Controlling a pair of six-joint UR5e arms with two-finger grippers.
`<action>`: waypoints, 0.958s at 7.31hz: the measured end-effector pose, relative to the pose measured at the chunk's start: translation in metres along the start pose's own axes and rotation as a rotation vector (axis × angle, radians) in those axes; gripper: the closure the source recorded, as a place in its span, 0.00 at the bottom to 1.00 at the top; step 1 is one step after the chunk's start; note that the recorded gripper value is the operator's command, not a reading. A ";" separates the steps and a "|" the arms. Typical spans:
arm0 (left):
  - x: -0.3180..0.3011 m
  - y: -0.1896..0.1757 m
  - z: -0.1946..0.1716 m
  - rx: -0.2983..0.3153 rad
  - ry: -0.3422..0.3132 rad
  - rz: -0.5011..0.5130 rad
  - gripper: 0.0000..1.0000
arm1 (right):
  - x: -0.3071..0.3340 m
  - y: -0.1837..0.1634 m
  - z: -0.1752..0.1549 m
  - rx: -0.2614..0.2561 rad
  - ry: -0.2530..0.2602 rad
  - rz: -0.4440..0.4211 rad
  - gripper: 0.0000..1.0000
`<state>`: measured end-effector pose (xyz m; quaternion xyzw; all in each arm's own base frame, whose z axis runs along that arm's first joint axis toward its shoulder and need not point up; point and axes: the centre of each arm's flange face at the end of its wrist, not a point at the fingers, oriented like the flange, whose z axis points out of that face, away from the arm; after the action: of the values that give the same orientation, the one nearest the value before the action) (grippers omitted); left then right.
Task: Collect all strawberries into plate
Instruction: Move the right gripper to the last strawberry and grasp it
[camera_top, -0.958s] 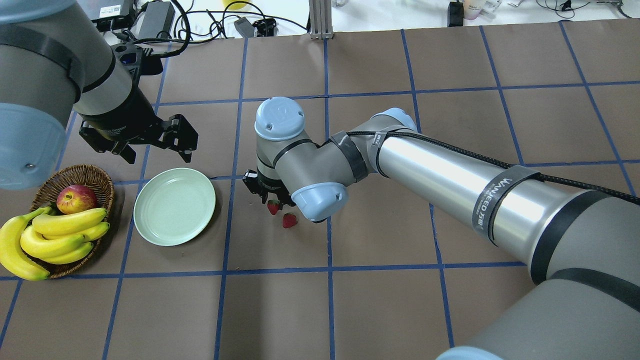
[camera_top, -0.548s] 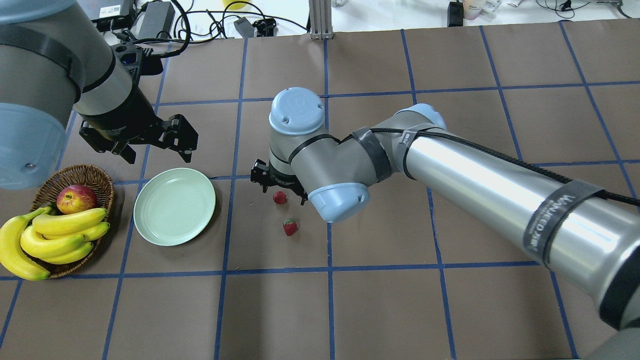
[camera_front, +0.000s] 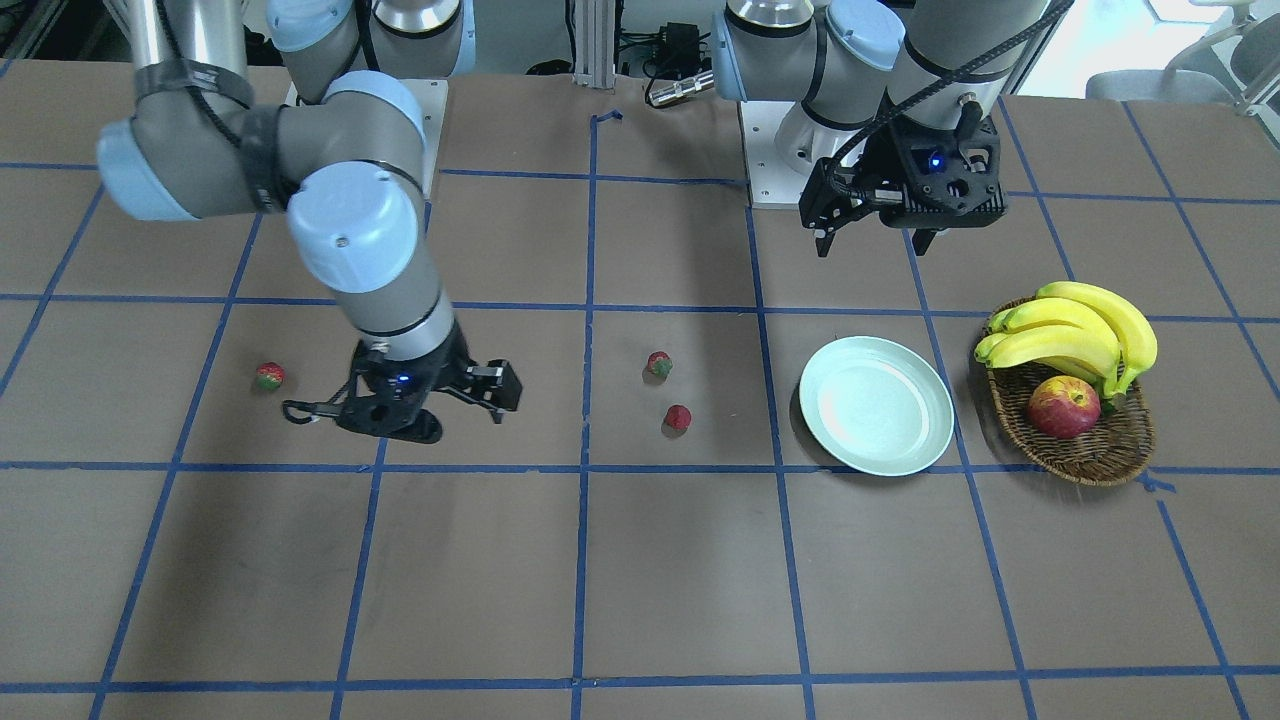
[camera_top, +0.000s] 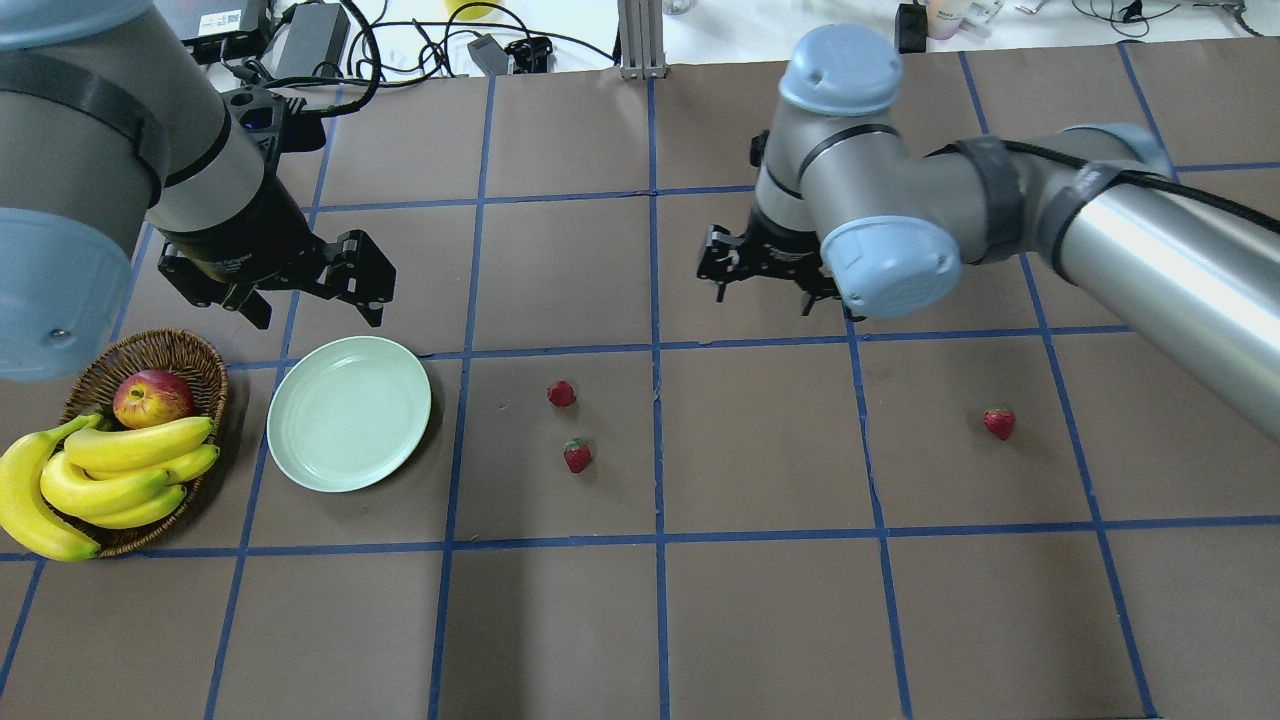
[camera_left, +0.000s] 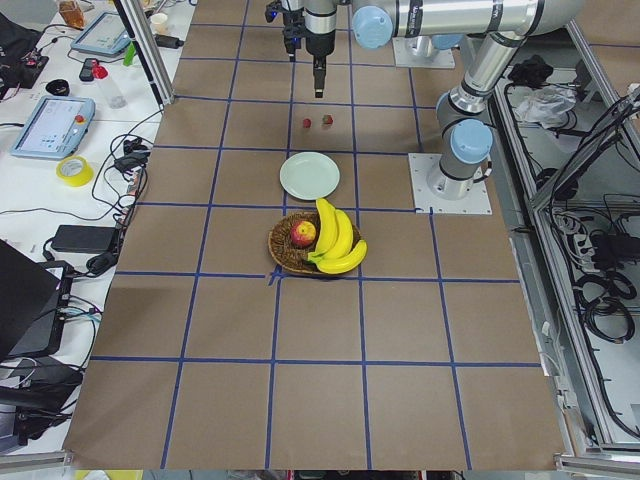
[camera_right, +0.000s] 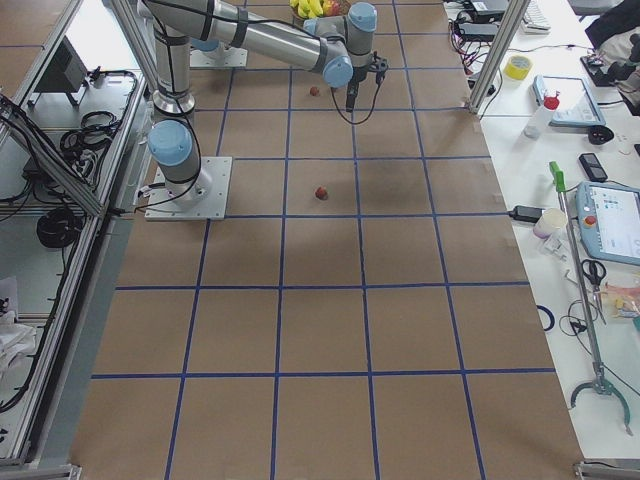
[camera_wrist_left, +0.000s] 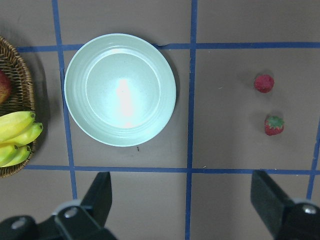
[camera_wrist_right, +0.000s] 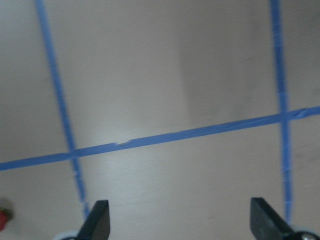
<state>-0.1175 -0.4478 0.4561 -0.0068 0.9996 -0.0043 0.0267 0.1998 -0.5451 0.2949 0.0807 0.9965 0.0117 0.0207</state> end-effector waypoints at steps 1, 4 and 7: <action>0.000 0.000 0.000 0.000 0.000 0.000 0.00 | 0.060 -0.008 0.004 -0.022 0.057 -0.036 0.00; 0.000 0.000 0.000 -0.001 0.001 -0.001 0.00 | 0.212 0.011 0.052 -0.068 0.106 -0.127 0.00; 0.000 -0.001 0.001 -0.001 0.002 0.000 0.00 | 0.233 0.040 0.092 -0.011 0.060 -0.151 0.02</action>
<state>-0.1176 -0.4488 0.4550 -0.0071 0.9996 -0.0038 0.0257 -0.0191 -0.4664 0.1945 0.0050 0.9998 0.0179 -0.0079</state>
